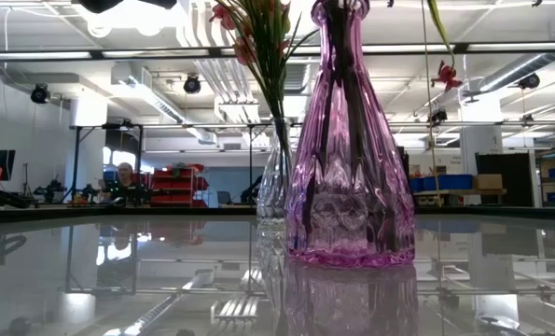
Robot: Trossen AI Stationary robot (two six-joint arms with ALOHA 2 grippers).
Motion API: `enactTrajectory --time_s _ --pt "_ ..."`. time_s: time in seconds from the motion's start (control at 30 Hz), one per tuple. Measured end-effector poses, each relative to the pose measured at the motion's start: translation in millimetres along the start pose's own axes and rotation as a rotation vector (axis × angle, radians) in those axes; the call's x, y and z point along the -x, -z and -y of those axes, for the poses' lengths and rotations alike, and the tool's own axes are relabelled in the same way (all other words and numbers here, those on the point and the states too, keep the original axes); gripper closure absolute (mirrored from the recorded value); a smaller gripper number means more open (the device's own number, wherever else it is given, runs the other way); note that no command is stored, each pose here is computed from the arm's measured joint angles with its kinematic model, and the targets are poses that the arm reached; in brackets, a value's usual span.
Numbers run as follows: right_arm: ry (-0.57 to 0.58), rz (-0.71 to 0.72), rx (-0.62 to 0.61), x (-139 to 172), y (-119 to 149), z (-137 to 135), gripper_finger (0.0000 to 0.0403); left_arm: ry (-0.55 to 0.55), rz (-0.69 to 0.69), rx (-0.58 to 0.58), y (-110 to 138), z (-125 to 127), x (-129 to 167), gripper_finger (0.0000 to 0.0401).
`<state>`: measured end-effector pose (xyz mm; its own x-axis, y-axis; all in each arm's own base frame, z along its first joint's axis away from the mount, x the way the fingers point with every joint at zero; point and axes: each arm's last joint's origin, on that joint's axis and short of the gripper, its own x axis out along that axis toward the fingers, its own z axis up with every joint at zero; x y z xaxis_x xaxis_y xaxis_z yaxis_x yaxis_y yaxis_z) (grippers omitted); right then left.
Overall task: Sort flowers into vase by color
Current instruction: Put the red flower into the purple vase
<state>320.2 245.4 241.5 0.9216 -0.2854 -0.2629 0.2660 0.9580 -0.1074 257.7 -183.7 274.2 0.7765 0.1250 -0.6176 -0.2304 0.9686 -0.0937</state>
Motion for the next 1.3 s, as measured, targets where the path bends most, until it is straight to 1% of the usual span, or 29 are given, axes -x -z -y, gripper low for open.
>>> enactTrajectory --time_s 0.13,0.23,0.33,0.43,0.57,0.63,0.7,0.83,1.0,1.1,1.23,1.3 --pt "-0.029 -0.017 0.022 0 3 -1 0.0320 -0.001 -0.005 -0.007 -2 -5 9 0.0244" --pt "-0.041 -0.007 0.045 3 -3 -3 0.0281 0.004 -0.005 -0.009 -4 -10 19 0.0244" --pt "-0.075 0.013 0.056 8 -18 -6 0.0253 0.019 0.009 -0.006 -5 -16 32 0.0244" --pt "-0.104 0.000 0.034 17 -37 -5 0.0235 0.017 0.033 0.005 0 -25 43 0.0244" --pt "-0.183 -0.107 0.030 26 -53 -1 0.0220 0.006 0.066 0.056 10 -40 52 0.0244" --pt "-0.202 -0.150 0.024 29 -60 0 0.0216 0.005 0.066 0.070 16 -47 54 0.0244" --pt "-0.218 -0.171 0.014 32 -66 1 0.0213 0.010 0.072 0.080 21 -52 55 0.0244" --pt "-0.257 -0.204 0.008 35 -71 2 0.0205 0.014 0.079 0.086 25 -58 56 0.0244" --pt "-0.347 -0.262 -0.018 39 -77 2 0.0193 0.004 0.116 0.096 23 -64 63 0.0244" --pt "-0.366 -0.318 -0.047 42 -81 6 0.0187 0.014 0.134 0.073 20 -68 69 0.0244" --pt "-0.418 -0.399 -0.061 54 -95 16 0.0189 0.031 0.157 0.027 15 -73 78 0.0244" --pt "-0.444 -0.436 -0.078 59 -102 21 0.0193 0.035 0.165 0.022 14 -75 81 0.0246"
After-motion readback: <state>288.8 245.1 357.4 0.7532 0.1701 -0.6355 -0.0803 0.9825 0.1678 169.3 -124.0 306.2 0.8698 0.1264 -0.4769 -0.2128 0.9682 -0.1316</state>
